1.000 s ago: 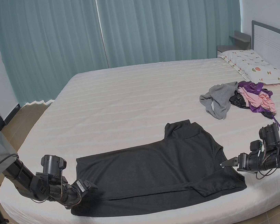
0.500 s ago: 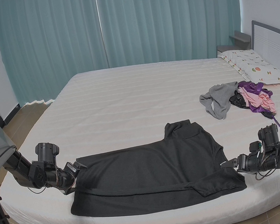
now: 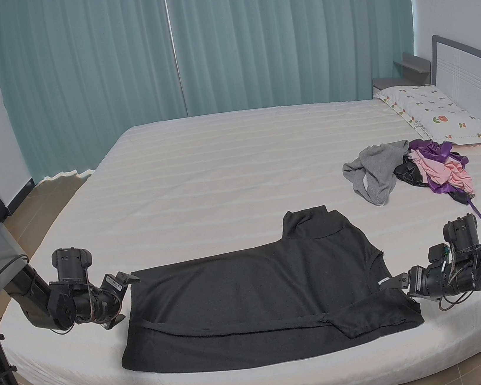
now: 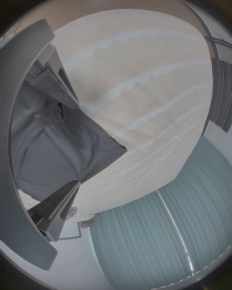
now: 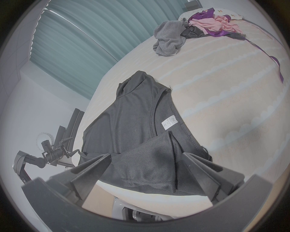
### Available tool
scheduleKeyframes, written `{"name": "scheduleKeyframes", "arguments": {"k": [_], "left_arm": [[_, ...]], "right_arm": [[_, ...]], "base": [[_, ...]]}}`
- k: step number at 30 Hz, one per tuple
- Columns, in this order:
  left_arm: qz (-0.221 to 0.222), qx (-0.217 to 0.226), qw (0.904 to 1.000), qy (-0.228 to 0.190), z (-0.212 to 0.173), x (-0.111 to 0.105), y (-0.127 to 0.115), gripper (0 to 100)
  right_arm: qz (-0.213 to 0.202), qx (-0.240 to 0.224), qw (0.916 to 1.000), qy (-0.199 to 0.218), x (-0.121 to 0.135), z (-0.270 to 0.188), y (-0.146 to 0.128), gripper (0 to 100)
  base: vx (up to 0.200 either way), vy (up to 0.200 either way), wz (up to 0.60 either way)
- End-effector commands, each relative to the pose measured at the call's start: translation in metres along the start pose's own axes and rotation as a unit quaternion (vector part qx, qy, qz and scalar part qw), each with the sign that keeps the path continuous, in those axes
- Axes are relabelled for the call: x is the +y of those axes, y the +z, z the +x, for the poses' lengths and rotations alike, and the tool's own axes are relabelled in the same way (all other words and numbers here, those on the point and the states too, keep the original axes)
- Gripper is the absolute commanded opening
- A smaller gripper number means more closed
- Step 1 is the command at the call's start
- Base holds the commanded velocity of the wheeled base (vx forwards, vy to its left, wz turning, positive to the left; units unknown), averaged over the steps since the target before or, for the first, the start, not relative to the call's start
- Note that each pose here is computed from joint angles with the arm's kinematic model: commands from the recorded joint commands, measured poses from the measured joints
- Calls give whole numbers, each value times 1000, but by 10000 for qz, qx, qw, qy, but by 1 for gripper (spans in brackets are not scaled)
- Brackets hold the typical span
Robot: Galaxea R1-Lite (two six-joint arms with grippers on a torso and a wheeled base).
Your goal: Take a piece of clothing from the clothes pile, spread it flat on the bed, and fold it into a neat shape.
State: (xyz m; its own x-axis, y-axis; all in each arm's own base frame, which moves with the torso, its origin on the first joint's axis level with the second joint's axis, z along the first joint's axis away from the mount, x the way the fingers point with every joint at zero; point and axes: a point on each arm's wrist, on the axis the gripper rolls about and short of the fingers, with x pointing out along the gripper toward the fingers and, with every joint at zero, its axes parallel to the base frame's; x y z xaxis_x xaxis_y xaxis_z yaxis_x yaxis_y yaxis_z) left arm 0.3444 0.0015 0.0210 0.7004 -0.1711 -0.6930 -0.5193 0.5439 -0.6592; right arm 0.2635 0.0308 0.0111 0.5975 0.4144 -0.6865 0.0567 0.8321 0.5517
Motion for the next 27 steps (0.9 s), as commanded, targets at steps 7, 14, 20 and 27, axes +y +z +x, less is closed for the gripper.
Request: {"name": "scheduleKeyframes", "arguments": {"k": [7,14,20,27], "left_arm": [[893,484,9948,81,-10,18,-15,100],[986,460,9941,20,-3,12,-16,100],[1030,559,9931,93,3,15,-21,0],[960,442,9936,396,-4,26,-22,0]], "right_arm": [[15,30,10000,-3,-2,1,-1,100],[30,98,9999,-33,-4,5,-2,100],[2,51,10000,-3,-4,6,-2,100],[74,13,10000,-18,-7,11,2,100]], "base": [[0,0,0],[0,0,0],[0,0,0],[0,0,0]]}}
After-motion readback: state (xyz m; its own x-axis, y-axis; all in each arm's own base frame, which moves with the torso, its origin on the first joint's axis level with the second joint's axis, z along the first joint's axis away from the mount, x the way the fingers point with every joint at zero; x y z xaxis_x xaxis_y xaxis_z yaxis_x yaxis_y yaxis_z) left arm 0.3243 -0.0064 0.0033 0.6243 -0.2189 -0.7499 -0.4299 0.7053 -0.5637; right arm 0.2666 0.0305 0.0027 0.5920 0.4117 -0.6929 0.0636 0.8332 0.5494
